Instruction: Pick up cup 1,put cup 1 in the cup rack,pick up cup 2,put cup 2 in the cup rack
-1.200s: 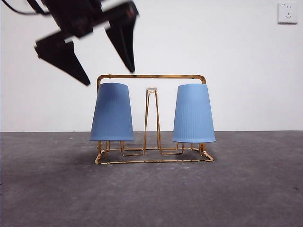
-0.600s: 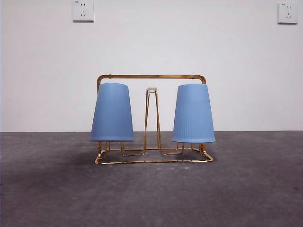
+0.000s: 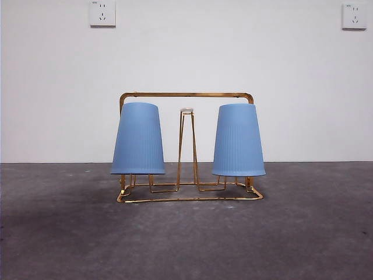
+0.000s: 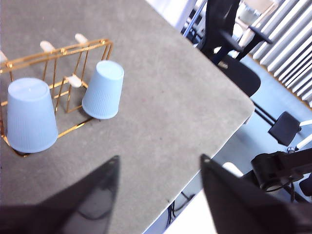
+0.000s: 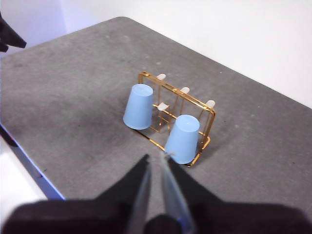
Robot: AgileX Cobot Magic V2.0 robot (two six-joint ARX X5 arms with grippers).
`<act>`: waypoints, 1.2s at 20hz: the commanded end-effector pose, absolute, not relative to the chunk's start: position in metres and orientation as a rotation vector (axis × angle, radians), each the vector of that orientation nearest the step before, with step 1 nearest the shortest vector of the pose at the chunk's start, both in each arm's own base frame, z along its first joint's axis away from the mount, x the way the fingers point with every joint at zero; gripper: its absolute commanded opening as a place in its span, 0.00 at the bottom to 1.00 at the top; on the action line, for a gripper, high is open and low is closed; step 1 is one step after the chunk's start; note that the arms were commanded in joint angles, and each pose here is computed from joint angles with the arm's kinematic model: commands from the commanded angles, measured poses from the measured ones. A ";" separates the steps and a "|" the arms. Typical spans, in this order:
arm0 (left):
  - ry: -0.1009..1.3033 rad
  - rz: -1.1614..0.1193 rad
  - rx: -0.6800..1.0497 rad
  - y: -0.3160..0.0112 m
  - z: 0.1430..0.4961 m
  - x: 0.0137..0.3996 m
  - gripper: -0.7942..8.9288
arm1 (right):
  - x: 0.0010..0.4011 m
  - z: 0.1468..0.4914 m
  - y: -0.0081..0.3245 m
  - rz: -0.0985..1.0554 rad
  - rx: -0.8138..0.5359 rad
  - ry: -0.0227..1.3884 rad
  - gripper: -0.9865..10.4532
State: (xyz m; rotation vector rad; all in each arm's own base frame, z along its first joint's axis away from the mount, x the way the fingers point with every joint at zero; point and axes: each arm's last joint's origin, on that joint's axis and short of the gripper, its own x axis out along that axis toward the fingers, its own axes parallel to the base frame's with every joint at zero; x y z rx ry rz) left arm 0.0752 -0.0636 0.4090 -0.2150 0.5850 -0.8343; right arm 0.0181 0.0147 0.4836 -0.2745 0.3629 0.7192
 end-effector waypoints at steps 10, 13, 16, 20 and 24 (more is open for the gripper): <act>0.563 -0.842 -0.225 -0.059 0.409 0.069 0.08 | 0.018 0.481 0.014 0.702 -0.243 0.403 0.09; 0.566 -0.842 -0.224 -0.060 0.409 0.070 0.08 | 0.018 0.481 0.014 0.702 -0.243 0.403 0.09; 0.571 -0.841 -0.223 -0.061 0.409 0.071 0.08 | 0.018 0.481 0.014 0.702 -0.243 0.403 0.09; 0.580 -0.838 -0.221 -0.062 0.408 0.073 0.08 | 0.018 0.481 0.014 0.702 -0.243 0.403 0.09; 0.593 -0.836 -0.219 -0.064 0.407 0.076 0.08 | 0.018 0.481 0.014 0.702 -0.243 0.403 0.09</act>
